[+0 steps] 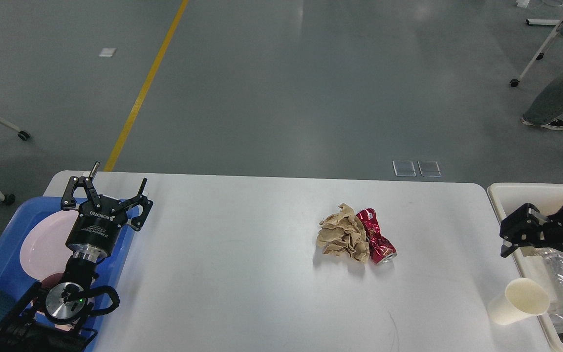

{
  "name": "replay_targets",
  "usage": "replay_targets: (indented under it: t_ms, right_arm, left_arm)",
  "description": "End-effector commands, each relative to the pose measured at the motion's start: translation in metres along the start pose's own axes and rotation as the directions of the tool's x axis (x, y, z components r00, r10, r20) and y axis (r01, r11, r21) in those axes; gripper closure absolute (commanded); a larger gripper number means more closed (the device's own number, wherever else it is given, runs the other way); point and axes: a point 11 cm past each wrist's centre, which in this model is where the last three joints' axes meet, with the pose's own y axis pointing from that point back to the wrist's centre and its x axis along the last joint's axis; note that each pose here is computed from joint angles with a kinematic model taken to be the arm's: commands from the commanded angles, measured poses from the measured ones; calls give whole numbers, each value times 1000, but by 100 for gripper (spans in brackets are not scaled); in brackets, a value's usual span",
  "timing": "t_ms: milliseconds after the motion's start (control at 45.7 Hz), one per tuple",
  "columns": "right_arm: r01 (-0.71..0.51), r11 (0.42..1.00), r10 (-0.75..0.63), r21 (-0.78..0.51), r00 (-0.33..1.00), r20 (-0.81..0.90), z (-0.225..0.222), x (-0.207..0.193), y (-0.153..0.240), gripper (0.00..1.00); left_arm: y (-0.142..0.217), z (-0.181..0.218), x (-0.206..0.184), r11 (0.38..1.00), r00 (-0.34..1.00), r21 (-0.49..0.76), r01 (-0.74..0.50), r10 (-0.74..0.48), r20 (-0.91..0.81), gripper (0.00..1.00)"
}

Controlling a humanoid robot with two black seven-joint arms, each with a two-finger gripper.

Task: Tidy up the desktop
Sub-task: 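Lower the right gripper and grasp the second white paper cup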

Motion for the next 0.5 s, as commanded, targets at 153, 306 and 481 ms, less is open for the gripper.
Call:
replay_targets:
  t_ms: [153, 306, 481]
  right_arm:
    - [-112, 987, 127, -111, 982, 143, 58, 12, -67, 3]
    - [-97, 988, 116, -123, 980, 159, 63, 9, -89, 4]
    - [-59, 992, 79, -112, 980, 184, 63, 1, -119, 5]
  left_arm:
    - [-1, 0, 0, 1000, 1000, 0, 0, 0, 0, 4]
    - [-1, 0, 0, 1000, 1000, 0, 0, 0, 0, 4]
    - [-1, 0, 0, 1000, 1000, 0, 0, 0, 0, 4]
